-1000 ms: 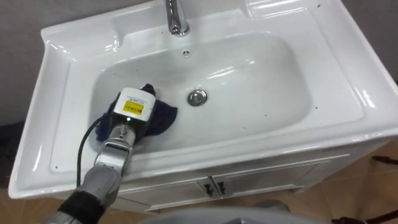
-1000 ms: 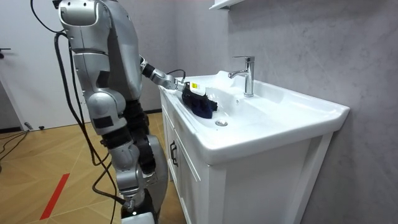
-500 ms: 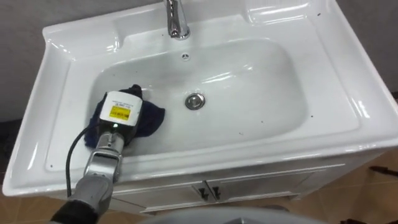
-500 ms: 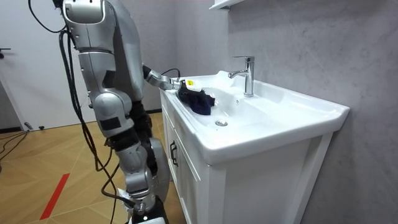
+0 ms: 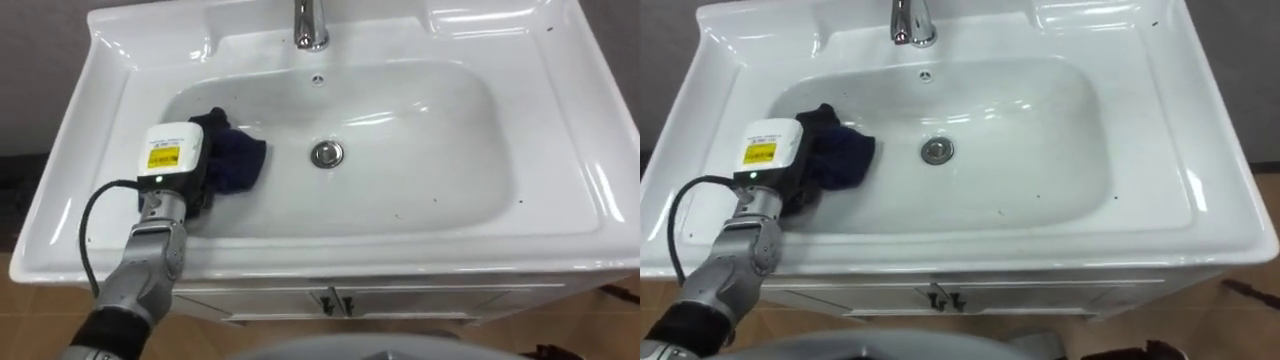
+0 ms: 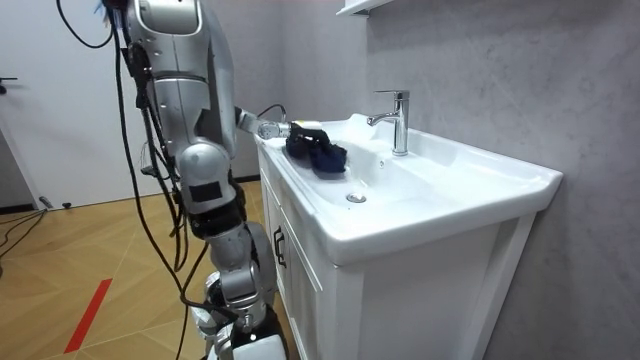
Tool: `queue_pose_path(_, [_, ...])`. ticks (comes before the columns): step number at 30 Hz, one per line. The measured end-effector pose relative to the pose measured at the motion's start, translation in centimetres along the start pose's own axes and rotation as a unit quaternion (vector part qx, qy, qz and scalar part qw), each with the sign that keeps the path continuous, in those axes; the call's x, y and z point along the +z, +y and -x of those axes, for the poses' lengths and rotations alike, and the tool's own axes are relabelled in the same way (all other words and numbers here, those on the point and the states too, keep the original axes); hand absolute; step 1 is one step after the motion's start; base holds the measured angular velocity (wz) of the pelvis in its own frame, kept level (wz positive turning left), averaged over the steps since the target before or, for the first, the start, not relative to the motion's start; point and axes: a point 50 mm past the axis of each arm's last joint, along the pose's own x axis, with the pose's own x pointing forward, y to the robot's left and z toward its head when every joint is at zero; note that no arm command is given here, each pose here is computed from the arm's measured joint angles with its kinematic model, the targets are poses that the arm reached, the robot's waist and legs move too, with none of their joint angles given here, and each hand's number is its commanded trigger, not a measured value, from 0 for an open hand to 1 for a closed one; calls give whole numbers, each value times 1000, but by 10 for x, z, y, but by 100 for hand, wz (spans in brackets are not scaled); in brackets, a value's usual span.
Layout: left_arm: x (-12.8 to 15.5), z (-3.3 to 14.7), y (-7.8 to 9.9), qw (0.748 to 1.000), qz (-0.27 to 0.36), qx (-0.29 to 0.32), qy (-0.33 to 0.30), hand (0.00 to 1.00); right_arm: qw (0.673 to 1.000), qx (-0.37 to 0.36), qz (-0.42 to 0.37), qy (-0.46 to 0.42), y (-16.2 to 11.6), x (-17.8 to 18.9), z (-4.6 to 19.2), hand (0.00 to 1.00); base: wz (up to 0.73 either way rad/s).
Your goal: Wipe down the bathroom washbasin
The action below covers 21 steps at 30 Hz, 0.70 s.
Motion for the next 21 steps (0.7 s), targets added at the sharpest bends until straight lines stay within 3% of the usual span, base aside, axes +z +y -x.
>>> queue_pose_path(5, [3, -10, 40, 993, 44, 108, -9, 100, 1000, -5, 1, 13, -1, -11, 0, 0, 7])
queue_pose_path(11, [4, -11, 64, 982, 80, 172, -8, 100, 1000, -5, 6, 26, -1, -19, 1, 0, 6])
queue_pose_path(21, [8, -13, 76, 973, 122, 196, -20, 100, 999, 3, 31, 18, 1, -15, 1, 0, 0])
